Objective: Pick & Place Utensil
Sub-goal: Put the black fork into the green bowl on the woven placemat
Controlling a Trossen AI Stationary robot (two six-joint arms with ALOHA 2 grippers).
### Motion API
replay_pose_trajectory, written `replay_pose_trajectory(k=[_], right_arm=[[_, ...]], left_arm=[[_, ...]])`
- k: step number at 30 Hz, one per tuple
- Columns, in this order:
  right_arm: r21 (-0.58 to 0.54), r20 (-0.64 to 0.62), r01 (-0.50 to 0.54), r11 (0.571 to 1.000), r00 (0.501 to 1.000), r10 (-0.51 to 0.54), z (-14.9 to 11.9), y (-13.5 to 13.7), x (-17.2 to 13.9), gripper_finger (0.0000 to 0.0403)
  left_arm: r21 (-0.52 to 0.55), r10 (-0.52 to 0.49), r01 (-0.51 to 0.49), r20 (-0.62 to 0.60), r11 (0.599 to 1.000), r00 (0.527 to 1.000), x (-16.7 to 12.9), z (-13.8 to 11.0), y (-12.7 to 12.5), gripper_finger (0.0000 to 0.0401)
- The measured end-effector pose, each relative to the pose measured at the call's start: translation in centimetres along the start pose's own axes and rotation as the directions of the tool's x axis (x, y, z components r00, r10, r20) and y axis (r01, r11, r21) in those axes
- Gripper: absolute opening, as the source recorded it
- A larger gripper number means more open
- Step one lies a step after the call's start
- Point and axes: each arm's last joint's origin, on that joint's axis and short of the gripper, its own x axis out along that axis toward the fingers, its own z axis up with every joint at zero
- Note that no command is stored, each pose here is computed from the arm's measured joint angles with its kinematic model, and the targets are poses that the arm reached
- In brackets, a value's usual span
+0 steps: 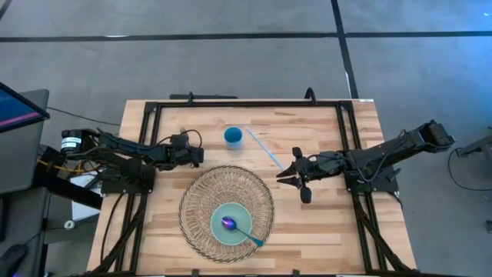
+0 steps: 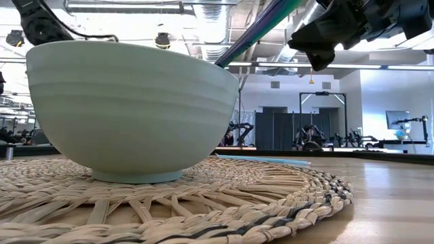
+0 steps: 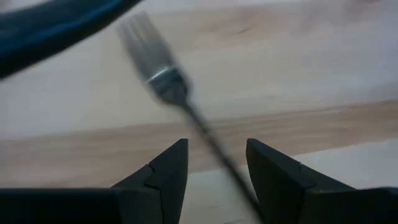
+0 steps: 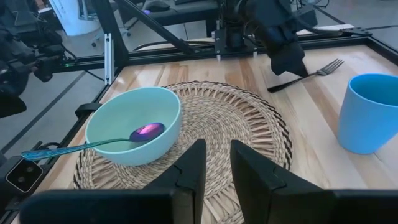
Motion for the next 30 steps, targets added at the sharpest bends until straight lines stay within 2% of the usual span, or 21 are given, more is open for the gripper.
replay_pose_trajectory(k=[8,14,17,30], right_arm=[[0.0,0.0,0.0,1.0,1.0,0.0,0.0,0.0,0.0,0.0068],[0.0,0.0,0.0,1.0,1.0,0.0,0.01,0.0,0.0,0.0068],[0.0,0.0,0.0,1.0,1.0,0.0,0.01,0.0,0.0,0.0068],[0.0,0.0,0.0,1.0,1.0,0.0,0.01,0.0,0.0,0.0068]], left_arm=[[-0.026,0.039,-0.038,0.018,0.999,0.999,0.46,-1.01,1.29,0.0152],[-0.04,0.018,-0.017,0.024,0.999,1.0,0.45,-0.97,1.08,0.0131],[-0.062,-0.028,0.029,0.022,0.998,0.999,0.4,-0.81,0.67,0.0128],[-0.073,-0.057,0.06,0.042,0.995,0.997,0.47,-0.47,0.32,0.0153]])
